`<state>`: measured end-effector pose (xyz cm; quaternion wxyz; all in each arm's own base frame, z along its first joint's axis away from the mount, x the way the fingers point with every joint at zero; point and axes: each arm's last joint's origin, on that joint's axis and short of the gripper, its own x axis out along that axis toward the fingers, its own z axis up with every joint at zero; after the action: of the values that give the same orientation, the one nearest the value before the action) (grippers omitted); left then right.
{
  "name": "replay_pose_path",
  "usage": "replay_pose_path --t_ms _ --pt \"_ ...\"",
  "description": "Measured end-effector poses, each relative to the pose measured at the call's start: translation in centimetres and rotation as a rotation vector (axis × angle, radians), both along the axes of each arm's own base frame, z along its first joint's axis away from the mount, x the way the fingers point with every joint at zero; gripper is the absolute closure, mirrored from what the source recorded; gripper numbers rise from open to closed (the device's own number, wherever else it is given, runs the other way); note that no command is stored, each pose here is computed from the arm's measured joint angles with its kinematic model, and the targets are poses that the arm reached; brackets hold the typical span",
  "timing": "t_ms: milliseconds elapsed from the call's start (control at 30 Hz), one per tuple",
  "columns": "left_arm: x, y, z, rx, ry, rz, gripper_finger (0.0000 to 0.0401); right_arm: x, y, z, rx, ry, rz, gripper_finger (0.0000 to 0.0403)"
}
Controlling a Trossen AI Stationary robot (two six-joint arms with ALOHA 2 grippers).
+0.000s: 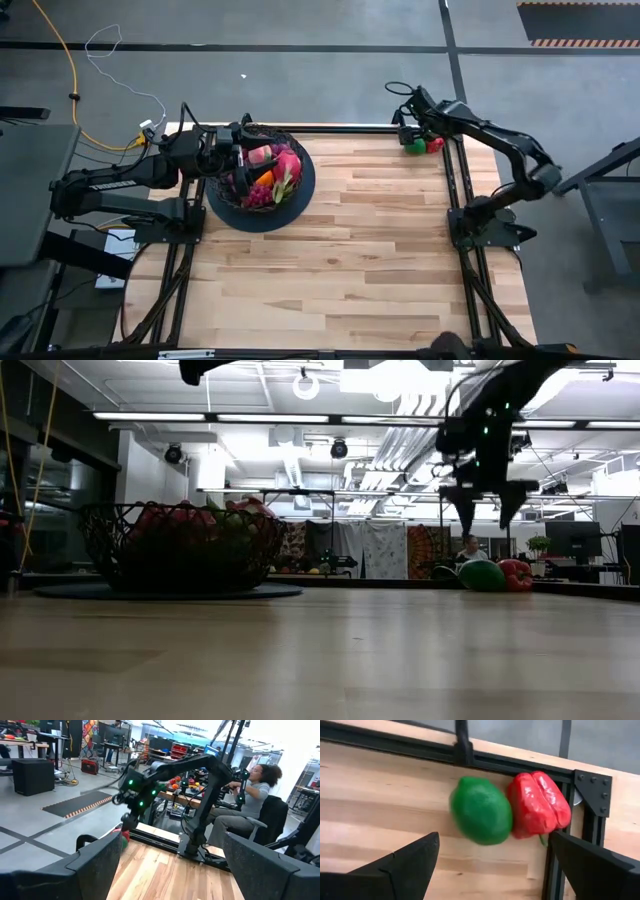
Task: Build produce basket
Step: Put the green lime into the black wire basket
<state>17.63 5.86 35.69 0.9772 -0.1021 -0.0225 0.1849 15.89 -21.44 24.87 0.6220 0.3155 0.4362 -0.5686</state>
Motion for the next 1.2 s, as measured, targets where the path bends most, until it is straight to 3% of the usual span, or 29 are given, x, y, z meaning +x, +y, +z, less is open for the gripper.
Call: replay_pose_path --t_ms 333,800,1200 --pt "0.0 0.1 0.0 0.002 0.0 0.031 0.0068 0.8 -3.2 -4.2 0.05 0.02 0.069 0.0026" --pt "-0.1 0.1 0.0 0.0 -0.001 0.053 0.0068 1.6 -4.7 -8.7 0.125 0.142 0.113 0.0029" --pt "-0.1 0.2 0.0 0.001 0.0 0.08 0.0068 1.5 -4.6 -8.8 0.144 0.156 0.114 0.0127"
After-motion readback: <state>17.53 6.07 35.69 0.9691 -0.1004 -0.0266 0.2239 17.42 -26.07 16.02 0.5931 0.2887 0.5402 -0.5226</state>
